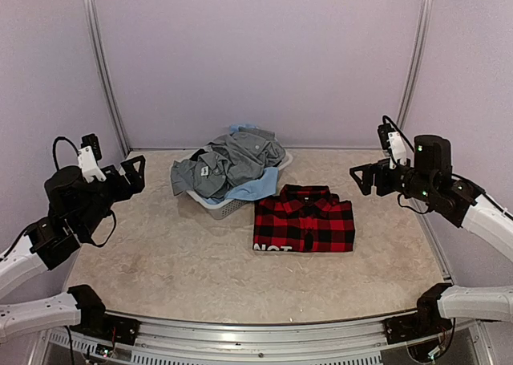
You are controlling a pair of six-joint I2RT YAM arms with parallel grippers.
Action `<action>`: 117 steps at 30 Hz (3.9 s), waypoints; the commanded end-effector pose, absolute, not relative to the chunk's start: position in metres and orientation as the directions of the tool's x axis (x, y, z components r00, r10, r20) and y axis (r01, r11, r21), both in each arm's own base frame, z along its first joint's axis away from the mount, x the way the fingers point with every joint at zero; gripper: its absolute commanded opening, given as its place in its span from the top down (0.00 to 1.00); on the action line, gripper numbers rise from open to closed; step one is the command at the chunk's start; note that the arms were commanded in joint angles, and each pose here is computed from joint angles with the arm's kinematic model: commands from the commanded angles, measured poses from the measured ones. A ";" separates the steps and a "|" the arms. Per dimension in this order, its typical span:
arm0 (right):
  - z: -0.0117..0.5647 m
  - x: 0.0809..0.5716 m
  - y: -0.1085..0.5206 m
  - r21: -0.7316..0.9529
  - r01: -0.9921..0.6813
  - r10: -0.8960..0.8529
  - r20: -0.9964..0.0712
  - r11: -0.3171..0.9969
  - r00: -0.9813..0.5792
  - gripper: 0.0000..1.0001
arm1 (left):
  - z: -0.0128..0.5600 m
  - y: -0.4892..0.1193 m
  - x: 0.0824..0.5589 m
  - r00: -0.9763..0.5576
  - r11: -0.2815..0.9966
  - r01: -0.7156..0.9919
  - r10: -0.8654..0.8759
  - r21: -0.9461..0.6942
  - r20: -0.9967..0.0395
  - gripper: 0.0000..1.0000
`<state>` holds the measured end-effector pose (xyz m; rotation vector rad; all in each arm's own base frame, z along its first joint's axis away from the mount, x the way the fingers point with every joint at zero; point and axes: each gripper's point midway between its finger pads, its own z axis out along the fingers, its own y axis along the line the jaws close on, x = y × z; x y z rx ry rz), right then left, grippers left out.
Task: Fold and stack the long sleeve shirts
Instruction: Move the bin to the center of the board.
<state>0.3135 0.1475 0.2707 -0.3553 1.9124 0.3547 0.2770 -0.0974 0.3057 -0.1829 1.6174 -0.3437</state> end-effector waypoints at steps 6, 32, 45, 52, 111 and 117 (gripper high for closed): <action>0.289 0.320 0.145 0.082 -0.391 -0.048 -0.949 0.917 -0.311 0.00 | 0.306 -0.101 0.278 -0.072 0.934 0.114 -0.332 -0.338 -0.941 0.01; 0.293 0.313 0.139 0.080 -0.373 -0.074 -0.921 0.925 -0.382 0.01 | 0.281 -0.130 0.289 -0.201 0.909 0.152 -0.355 -0.387 -0.913 0.01; 0.247 0.313 0.165 0.250 -0.416 0.024 -0.878 0.874 -0.478 0.01 | 0.214 -0.187 0.320 -0.349 0.891 0.110 -0.380 -0.440 -0.857 0.07; 0.237 0.312 0.168 0.263 -0.424 0.022 -0.870 0.867 -0.493 0.01 | 0.181 -0.207 0.353 -0.432 0.898 0.086 -0.356 -0.430 -0.829 0.22; 0.203 0.345 0.117 0.111 -0.112 0.031 -0.830 0.987 -0.556 0.00 | 0.128 -0.443 0.503 -0.662 0.727 0.495 -0.040 -0.476 -0.749 0.60; 0.183 0.374 0.082 0.069 0.034 0.075 -0.808 0.997 -0.584 0.00 | 0.139 -0.453 0.508 -0.633 0.700 0.525 -0.060 -0.484 -0.772 0.44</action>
